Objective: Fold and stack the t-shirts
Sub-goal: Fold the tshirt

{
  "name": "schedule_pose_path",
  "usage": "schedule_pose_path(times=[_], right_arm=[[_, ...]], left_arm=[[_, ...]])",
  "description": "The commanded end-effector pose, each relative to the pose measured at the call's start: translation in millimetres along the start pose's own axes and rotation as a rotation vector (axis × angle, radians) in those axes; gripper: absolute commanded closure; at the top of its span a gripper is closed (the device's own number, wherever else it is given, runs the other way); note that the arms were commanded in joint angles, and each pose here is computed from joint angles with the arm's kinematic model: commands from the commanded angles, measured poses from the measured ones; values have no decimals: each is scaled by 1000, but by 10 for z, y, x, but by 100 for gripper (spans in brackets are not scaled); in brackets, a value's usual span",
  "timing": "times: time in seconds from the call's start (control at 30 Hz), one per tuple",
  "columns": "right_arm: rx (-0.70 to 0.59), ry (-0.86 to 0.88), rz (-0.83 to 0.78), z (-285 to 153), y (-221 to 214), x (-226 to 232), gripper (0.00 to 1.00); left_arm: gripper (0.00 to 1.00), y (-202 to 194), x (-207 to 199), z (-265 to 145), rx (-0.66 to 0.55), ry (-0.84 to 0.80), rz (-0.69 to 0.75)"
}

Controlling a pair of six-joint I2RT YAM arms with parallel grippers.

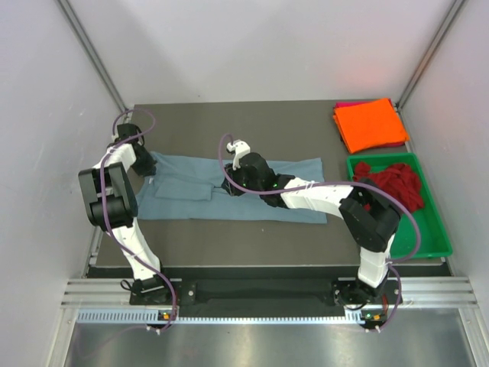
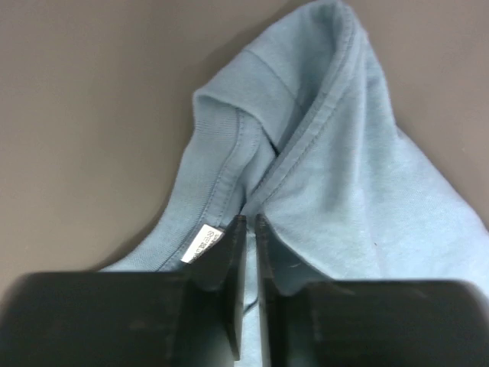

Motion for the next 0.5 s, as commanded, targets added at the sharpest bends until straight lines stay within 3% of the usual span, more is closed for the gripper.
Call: schedule_pose_path(times=[0.0, 0.47], right_arm=[[-108, 17, 10, -132, 298, 34, 73], [-109, 21, 16, -110, 282, 36, 73]], left_arm=[[99, 49, 62, 8, -14, 51, 4], [100, 70, 76, -230, -42, 82, -22]])
Point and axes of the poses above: each gripper's point midway between its finger pads, its own z axis out along the fingers, its own x axis along the line the jaws close on, y = z × x, the point moved 7 cm from there along -z, back along the fingers, and after that the axes turned 9 degrees about -z, right-handed, at the moved point
